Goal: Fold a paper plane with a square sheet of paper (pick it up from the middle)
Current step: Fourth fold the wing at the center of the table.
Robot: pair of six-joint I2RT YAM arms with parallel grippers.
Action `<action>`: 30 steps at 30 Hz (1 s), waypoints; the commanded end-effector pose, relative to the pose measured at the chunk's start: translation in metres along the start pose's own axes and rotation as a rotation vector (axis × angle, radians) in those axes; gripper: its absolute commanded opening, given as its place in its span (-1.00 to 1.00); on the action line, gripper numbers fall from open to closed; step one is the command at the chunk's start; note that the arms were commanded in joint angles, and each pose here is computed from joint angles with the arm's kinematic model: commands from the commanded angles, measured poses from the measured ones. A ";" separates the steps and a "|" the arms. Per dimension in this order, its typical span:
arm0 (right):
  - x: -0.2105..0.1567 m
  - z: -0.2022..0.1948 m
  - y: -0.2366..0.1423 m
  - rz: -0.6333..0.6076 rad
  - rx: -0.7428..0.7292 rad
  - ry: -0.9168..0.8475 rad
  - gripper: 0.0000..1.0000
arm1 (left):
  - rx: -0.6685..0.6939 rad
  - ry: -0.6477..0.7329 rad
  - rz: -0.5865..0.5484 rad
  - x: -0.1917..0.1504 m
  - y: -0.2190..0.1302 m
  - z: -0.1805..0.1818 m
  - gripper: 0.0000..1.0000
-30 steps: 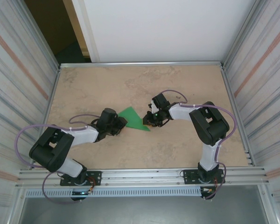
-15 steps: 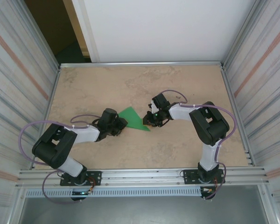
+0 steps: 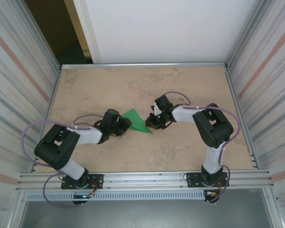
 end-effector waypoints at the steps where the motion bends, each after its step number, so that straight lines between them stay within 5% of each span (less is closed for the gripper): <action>1: -0.012 -0.021 0.010 0.051 -0.057 0.050 -0.61 | -0.047 0.018 0.008 0.004 0.006 -0.009 -0.57; 9: -0.011 -0.018 0.009 0.046 -0.040 0.039 -0.60 | -0.067 0.020 0.032 0.003 0.013 -0.012 -0.57; 15: -0.002 -0.004 -0.007 -0.025 -0.020 -0.038 -0.50 | -0.052 0.015 0.029 0.005 0.013 -0.011 -0.81; 23: 0.003 0.010 -0.044 -0.228 -0.172 -0.352 -0.27 | 0.013 0.018 0.048 0.007 0.010 -0.010 -0.91; 30: -0.017 0.029 -0.025 -0.224 -0.304 -0.656 -0.23 | 0.056 0.013 0.078 0.008 0.008 -0.013 -0.91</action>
Point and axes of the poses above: each hand's point on the last joint's axis, 136 mm out from that joint toward the fingers, its own y axis out along the fingers, its own z axis along the line the jaws close on, x = y × z, the point moved 4 cm from there along -y, back along the fingers, and after that the axes turned 5 degrees about y, right-handed, at the moved point
